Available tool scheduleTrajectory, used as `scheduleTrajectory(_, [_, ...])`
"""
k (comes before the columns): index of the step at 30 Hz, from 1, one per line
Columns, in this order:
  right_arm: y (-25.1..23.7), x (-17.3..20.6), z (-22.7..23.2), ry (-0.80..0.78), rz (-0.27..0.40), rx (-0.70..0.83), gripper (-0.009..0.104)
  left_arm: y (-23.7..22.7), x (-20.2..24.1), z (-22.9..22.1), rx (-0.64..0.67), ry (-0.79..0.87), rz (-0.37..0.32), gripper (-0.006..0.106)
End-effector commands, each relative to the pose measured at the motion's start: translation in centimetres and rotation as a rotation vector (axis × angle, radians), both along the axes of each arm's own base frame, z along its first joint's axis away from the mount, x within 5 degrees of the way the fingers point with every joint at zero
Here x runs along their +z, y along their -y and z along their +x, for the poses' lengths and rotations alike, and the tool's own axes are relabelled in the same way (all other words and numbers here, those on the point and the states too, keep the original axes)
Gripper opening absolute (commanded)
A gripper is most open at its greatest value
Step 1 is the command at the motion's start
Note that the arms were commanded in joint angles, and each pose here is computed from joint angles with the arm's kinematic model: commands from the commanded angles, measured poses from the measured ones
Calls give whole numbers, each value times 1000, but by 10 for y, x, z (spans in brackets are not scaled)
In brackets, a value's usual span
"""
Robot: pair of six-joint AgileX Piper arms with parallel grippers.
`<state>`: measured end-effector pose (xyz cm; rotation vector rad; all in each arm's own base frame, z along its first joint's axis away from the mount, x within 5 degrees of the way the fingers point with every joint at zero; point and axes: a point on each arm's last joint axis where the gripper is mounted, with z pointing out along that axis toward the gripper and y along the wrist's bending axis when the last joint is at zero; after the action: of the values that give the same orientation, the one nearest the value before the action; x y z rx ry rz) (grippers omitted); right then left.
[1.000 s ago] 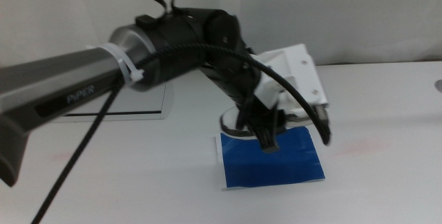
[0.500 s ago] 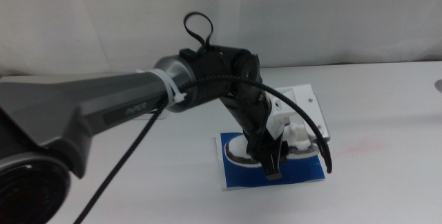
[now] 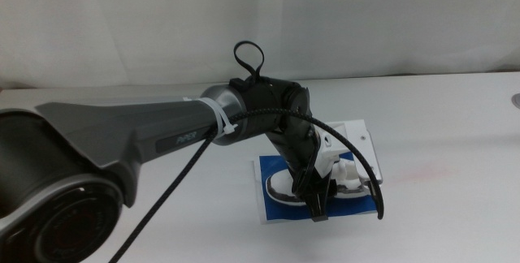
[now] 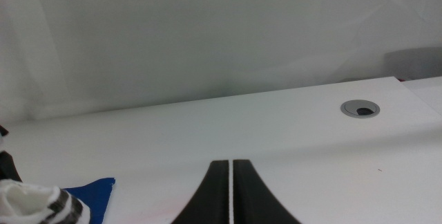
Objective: Use one arm to grab the shoe from the table and place it on the mat.
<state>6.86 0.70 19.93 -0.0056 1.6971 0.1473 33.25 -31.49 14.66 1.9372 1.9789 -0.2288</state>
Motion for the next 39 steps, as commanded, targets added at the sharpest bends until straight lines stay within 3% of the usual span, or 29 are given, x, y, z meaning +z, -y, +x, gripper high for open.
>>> scheduleTrajectory(1, [0,-12,0,-21,-23,0,-2,4,-4,0,-3,2,-9,-3])
scheduleTrajectory(7, [0,-13,0,-23,-23,0,-2,4,-8,1,-3,-2,-5,-3])
scheduleTrajectory(10, [0,-13,0,-23,-23,0,-2,4,-8,1,-1,3,-9,26])
scheduleTrajectory(11, [0,-13,0,-23,-23,0,-2,5,-8,1,4,5,-12,71])
scheduleTrajectory(13, [0,-13,0,-23,-23,0,-2,5,-7,3,48,3,-28,93])
scheduleTrajectory(20, [0,-13,0,-23,-23,0,-2,4,2,2,72,3,-37,93])
scheduleTrajectory(27, [0,-13,0,-23,-23,0,-2,-4,61,-2,189,69,-112,92])
scheduleTrajectory(39, [0,-13,0,-23,-23,0,-2,-79,188,-1,735,408,-184,92])
